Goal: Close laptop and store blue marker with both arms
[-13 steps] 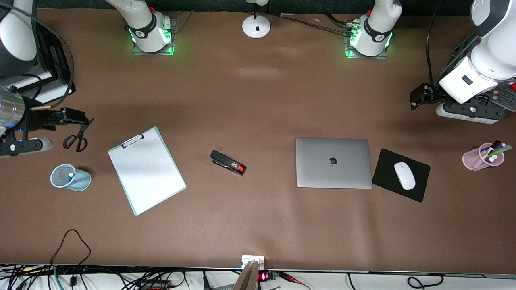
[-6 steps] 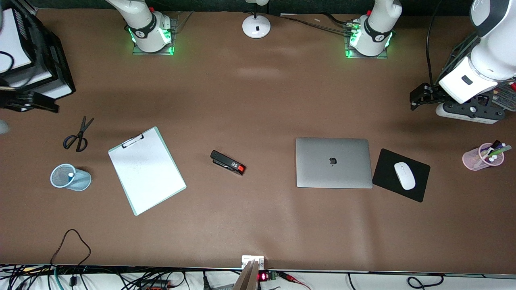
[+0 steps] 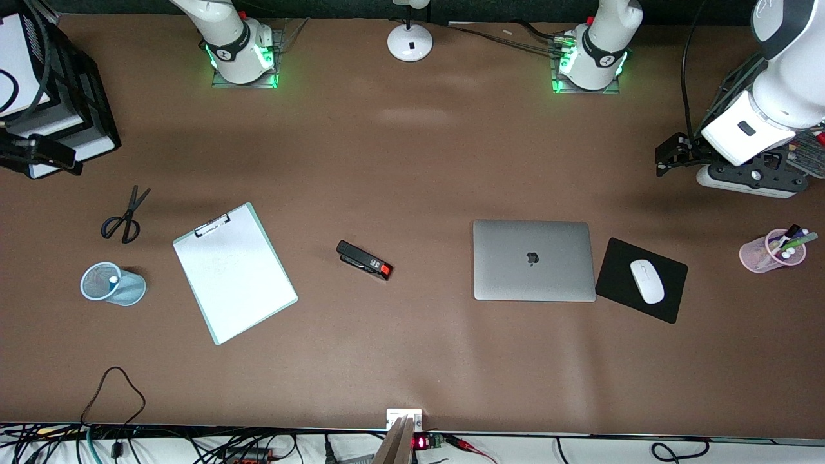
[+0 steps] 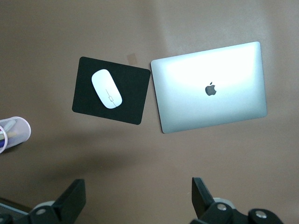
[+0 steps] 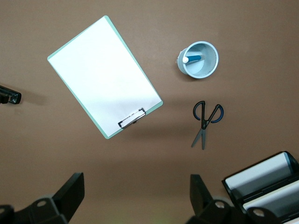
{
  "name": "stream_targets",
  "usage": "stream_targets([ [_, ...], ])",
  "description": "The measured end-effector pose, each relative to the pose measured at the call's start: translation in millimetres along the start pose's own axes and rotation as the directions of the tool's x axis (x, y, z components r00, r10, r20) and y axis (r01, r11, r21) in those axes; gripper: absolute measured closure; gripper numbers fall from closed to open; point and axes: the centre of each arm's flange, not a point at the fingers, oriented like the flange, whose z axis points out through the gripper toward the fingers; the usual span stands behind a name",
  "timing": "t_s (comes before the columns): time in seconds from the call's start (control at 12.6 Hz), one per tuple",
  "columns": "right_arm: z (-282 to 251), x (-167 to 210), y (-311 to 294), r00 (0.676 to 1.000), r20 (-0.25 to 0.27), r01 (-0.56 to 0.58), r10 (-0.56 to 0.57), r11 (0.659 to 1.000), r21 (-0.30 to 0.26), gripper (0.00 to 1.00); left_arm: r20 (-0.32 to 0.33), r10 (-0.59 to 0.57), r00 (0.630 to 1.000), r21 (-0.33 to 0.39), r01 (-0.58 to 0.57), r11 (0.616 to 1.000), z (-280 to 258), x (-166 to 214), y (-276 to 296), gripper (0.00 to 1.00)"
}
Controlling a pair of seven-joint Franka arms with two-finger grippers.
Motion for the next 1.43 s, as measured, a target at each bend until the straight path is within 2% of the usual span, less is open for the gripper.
stream_targets([
  [0.64,-14.5,-20.6,3.0,1.0,-0.016,0.005,-0.005,1.0,0.006,0.0,0.0,0.0,1.0,0.0,0.0,1.0,0.0,0.0,0.0,0.0],
  [1.43,-13.3,-21.5,2.5,0.999,-0.014,-0.03,0.03,1.0,0.008,0.0,0.0,0.0,1.0,0.0,0.0,1.0,0.0,0.0,0.0,0.0],
])
